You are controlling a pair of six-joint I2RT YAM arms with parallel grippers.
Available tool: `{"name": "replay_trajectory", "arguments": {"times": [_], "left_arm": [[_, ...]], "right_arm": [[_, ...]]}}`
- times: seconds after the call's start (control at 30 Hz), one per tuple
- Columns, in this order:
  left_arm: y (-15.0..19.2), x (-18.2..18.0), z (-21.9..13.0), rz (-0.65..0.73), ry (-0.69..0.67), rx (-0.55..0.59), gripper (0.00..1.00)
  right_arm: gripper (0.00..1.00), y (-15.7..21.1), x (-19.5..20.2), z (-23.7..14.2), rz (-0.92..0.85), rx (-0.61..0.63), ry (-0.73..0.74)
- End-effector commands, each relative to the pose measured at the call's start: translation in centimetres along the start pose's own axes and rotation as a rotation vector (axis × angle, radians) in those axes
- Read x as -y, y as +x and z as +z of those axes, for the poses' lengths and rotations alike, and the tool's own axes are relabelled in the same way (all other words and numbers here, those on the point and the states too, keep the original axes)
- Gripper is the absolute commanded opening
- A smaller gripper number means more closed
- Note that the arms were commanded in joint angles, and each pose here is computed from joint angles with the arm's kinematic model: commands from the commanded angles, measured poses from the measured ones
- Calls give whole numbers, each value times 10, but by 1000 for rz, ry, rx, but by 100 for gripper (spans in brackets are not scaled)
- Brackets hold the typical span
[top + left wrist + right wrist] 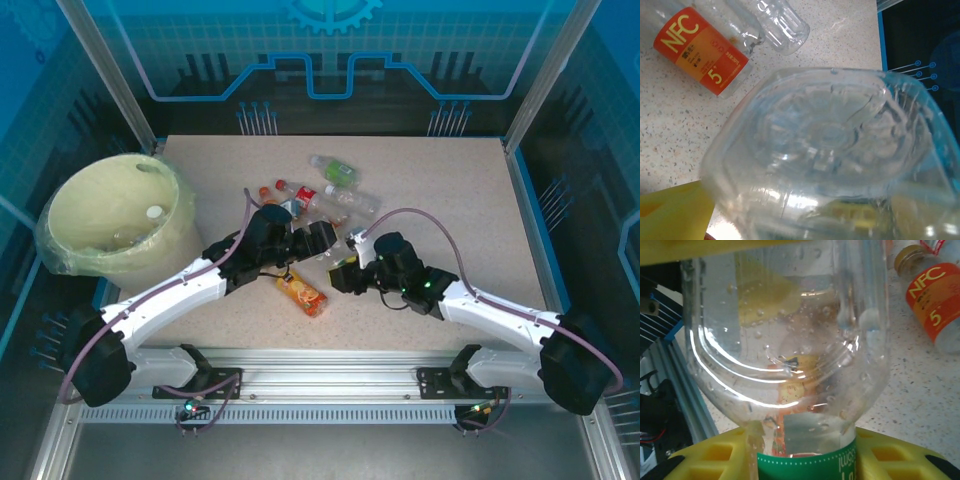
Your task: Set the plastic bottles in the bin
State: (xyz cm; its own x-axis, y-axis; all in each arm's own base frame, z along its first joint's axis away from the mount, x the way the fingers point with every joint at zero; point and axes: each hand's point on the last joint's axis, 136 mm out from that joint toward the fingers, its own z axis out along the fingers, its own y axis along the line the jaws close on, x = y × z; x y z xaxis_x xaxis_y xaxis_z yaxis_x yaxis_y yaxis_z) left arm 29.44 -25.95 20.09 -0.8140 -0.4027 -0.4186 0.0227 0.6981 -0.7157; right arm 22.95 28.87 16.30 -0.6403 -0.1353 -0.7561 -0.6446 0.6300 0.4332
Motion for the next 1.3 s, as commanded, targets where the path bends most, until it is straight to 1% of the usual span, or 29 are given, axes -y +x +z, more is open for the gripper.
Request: {"name": "replay_trajectory", "arguments": {"times": [0.0,0.07,0.2,0.27,0.3,0.37,0.43,0.5,0.57,0.6,0.7,0.73,0.77,0.87,0.93,1.03,1.13,1.27], "left_arm": [[-4,9,-3,29,38,25,82],[-3,12,-2,35,49,18,75],[-3,14,-1,38,58,13,63],[-3,16,-2,44,67,12,58],[-4,17,-2,50,71,15,57],[-6,20,-5,68,75,25,55],[-8,21,-7,89,82,38,54],[-11,23,-11,106,90,56,53],[-15,23,-16,127,83,84,52],[-19,23,-19,138,77,101,52],[-32,23,-34,202,39,168,52],[-38,24,-40,228,24,195,52],[-44,25,-47,259,5,219,52],[-62,25,-68,347,-72,286,52],[-74,25,-83,396,-130,326,52],[-93,25,-107,464,-211,395,52],[-112,27,-135,520,-284,467,52],[-139,28,-172,578,-403,567,51]], "right_arm": [[34,-17,-26,-1,-38,74,-107],[35,-17,-28,-1,-47,72,-115],[35,-17,-32,0,-65,64,-129],[38,-16,-31,1,-68,52,-115],[41,-15,-29,0,-70,48,-107],[53,-13,-28,-1,-76,33,-97],[62,-11,-28,-3,-88,22,-93],[68,-11,-30,-6,-108,22,-101],[76,-14,-32,-12,-136,32,-100],[82,-15,-31,-15,-147,39,-92],[92,-24,-25,-28,-174,81,-29],[98,-27,-21,-34,-181,98,1],[100,-31,-18,-39,-186,121,28],[100,-44,-1,-58,-182,205,148],[100,-52,23,-73,-139,272,290],[100,-51,60,-96,-33,336,467],[100,-44,83,-113,84,383,527],[100,-37,95,-127,157,433,542]]}}
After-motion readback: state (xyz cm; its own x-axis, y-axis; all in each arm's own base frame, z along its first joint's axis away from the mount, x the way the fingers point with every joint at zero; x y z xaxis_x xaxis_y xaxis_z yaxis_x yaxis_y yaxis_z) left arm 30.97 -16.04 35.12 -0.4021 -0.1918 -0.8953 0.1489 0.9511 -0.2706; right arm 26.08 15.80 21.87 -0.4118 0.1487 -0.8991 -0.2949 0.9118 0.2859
